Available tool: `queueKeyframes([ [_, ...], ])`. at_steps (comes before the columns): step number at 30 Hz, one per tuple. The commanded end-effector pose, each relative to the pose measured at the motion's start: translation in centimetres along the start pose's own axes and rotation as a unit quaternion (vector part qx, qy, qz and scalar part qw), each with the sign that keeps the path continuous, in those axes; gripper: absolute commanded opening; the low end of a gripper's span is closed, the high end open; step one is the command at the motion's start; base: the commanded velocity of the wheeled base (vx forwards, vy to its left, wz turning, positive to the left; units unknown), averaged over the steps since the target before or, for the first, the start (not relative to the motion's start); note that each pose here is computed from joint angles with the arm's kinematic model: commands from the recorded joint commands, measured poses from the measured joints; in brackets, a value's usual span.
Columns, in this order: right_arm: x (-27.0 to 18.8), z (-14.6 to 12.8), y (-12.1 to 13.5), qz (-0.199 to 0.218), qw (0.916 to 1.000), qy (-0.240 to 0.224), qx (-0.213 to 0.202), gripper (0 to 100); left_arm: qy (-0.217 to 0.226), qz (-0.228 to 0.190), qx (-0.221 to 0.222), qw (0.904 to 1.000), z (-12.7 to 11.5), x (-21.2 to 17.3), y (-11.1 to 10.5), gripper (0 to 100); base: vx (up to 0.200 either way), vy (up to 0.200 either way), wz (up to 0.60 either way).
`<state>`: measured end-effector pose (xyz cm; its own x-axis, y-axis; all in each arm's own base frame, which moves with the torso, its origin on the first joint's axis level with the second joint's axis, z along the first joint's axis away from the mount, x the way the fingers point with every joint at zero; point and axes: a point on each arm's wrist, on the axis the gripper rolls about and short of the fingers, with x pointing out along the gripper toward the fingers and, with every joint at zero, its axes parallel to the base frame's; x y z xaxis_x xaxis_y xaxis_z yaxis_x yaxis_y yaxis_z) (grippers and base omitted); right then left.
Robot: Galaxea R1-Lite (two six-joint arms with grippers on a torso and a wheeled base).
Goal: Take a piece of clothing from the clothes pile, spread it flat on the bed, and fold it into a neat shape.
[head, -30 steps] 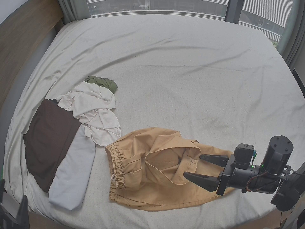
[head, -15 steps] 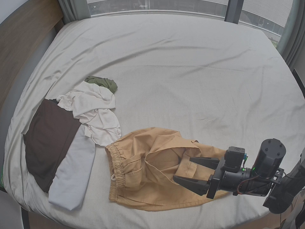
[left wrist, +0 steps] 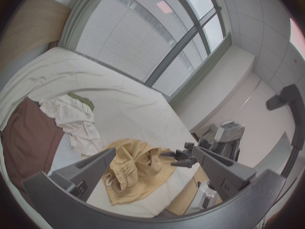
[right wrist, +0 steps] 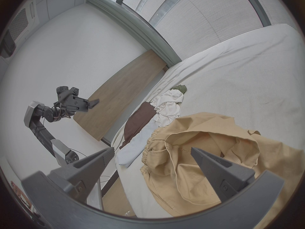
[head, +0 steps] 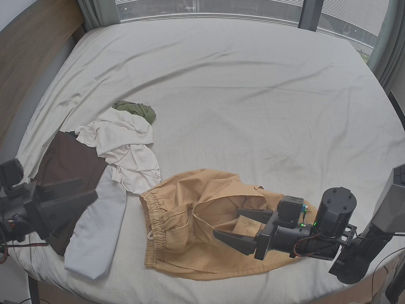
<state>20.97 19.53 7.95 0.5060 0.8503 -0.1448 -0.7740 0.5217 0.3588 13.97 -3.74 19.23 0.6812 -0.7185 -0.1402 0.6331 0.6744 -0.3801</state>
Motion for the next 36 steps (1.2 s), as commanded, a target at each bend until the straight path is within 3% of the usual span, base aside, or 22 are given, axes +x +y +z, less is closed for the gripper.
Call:
queueKeyframes([
  [1,1.6,-1.0,-0.9,-0.006,0.9999,0.015,0.007,100,0.069,0.012,-0.026,0.9972,-2.8,2.8,2.8,100,0.000,0.000,0.00],
  [7,2.7,-1.1,-1.4,-0.006,0.9999,0.012,0.006,100,0.042,-0.003,-0.010,0.9991,-2.3,3.8,3.1,100,0.000,0.000,0.00],
  [17,5.5,1.6,-2.3,-0.013,0.9999,0.001,0.005,100,0.079,0.006,-0.033,0.9963,-3.5,5.8,5.1,100,0.000,0.000,0.00],
  [36,6.9,0.1,-2.7,-0.013,0.9997,0.020,0.008,100,0.094,0.013,-0.042,0.9946,-6.8,8.1,7.7,100,0.000,0.000,0.00],
])
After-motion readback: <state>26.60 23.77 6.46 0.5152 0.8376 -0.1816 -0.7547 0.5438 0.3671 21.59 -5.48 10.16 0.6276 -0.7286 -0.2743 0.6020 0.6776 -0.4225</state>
